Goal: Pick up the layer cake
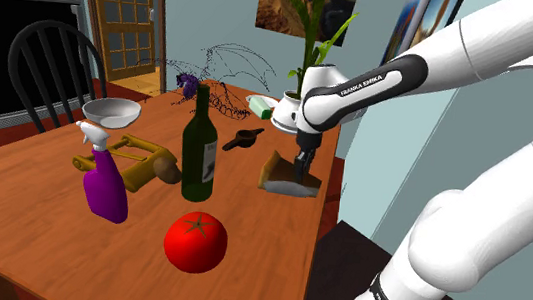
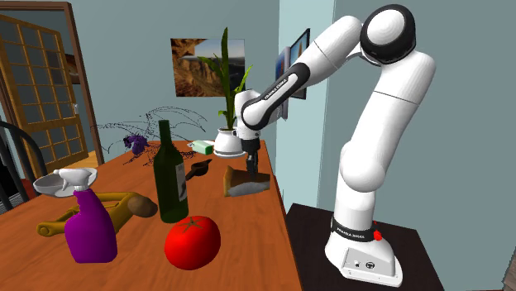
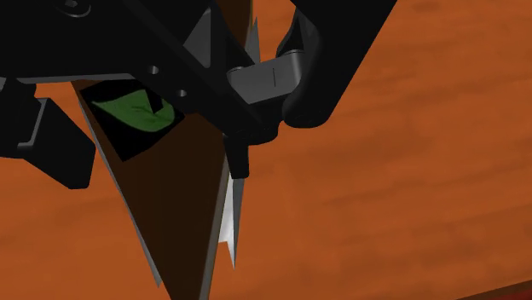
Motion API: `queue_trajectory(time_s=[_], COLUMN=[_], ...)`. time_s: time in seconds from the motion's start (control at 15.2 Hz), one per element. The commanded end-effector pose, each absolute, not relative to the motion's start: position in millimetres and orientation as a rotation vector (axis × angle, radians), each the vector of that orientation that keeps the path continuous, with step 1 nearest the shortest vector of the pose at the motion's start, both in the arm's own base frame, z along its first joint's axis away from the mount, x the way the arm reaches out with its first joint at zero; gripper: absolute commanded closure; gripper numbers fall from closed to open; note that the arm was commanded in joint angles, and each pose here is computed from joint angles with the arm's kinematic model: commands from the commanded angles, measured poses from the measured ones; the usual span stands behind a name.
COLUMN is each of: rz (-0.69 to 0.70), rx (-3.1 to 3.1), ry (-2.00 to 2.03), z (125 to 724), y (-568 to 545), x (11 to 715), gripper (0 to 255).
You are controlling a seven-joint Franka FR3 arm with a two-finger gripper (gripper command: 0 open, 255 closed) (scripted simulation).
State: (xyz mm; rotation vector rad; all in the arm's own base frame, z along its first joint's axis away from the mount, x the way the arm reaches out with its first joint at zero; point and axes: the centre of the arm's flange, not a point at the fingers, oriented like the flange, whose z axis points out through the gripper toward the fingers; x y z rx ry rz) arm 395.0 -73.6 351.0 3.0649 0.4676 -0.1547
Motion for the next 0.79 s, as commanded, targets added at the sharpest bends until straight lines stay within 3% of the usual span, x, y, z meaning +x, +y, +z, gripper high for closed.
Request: queue_trajectory(time_s=[0.0,0.73], rz=[-0.155,-0.154], rx=[3.065,3.065], ry=[0.468,0.468], z=[350.6,371.7], y=[-73.6,-73.5], x=[395.0,395.0], gripper=[255,255])
